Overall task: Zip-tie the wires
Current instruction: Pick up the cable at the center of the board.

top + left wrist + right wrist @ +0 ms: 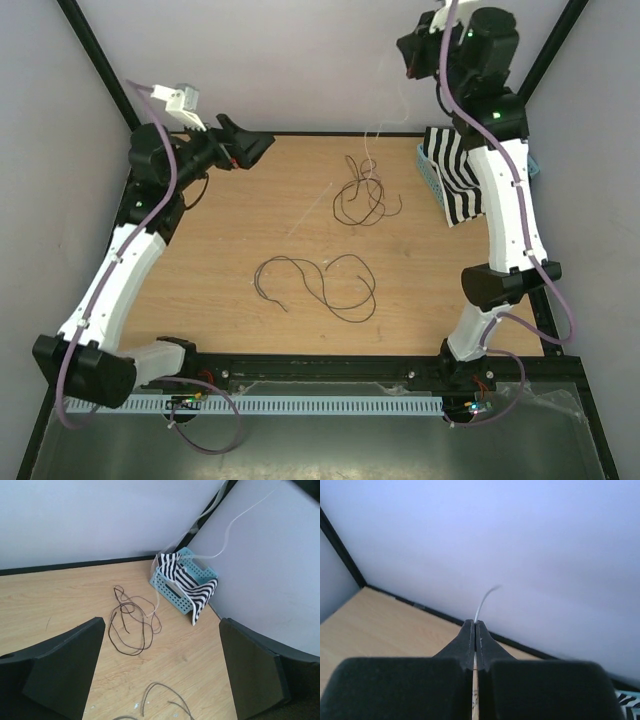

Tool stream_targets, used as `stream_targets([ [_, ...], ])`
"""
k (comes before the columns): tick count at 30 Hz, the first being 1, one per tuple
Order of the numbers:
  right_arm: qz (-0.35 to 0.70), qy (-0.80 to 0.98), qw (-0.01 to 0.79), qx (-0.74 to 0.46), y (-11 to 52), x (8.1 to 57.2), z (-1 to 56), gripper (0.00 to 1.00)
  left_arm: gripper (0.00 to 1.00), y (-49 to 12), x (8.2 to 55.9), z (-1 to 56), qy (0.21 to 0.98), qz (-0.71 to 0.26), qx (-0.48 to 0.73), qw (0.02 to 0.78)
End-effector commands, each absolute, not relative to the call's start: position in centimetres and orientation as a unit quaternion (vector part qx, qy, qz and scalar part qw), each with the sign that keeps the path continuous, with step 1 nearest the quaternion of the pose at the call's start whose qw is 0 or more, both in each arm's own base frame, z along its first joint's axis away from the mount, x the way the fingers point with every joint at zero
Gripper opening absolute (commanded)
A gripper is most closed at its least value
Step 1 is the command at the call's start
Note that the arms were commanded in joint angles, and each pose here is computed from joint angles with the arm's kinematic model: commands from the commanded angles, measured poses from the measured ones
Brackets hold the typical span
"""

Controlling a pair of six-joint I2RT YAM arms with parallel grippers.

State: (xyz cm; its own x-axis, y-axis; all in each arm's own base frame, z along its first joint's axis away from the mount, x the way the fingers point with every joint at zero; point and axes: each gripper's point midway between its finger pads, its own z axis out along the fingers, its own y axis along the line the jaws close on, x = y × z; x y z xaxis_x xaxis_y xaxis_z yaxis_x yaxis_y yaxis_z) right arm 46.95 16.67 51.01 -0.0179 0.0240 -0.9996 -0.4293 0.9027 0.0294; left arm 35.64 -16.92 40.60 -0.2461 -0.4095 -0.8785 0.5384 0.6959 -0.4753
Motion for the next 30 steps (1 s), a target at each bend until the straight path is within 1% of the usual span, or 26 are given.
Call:
stream_targets([
  [1, 0.169, 0.688, 0.687, -0.16, 16.5, 46.6, 52.4, 0.0, 0.99, -18.1, 37.3, 40.6, 0.684, -0.381, 0.091, 0.616],
  [6, 0.19, 0.64, 0.725, -0.173, 16.7, 44.1, 56.5, 0.0, 0.99, -20.3, 38.3, 39.2, 0.689, -0.37, 0.124, 0.611],
  [9, 0.209, 0.632, 0.721, -0.191, 17.2, 42.3, 57.0, 0.0, 0.99, -22.0, 38.2, 38.6, 0.686, -0.361, 0.156, 0.612],
  [15, 0.221, 0.632, 0.715, -0.2, 16.9, 39.2, 57.0, 0.0, 0.99, -24.2, 36.7, 39.6, 0.668, -0.384, 0.187, 0.61],
  [20, 0.238, 0.613, 0.719, -0.223, 17.1, 36.0, 58.3, 0.0, 0.99, -25.3, 35.0, 39.7, 0.657, -0.402, 0.213, 0.601],
  [26, 0.304, 0.581, 0.701, -0.281, 18.7, 30.7, 59.3, 0.0, 0.99, -25.3, 34.0, 39.5, 0.649, -0.4, 0.225, 0.607],
  [30, 0.381, 0.546, 0.658, -0.352, 20.8, 26.1, 59.3, 0.0, 0.99, -25.6, 33.3, 39.6, 0.641, -0.408, 0.231, 0.607],
])
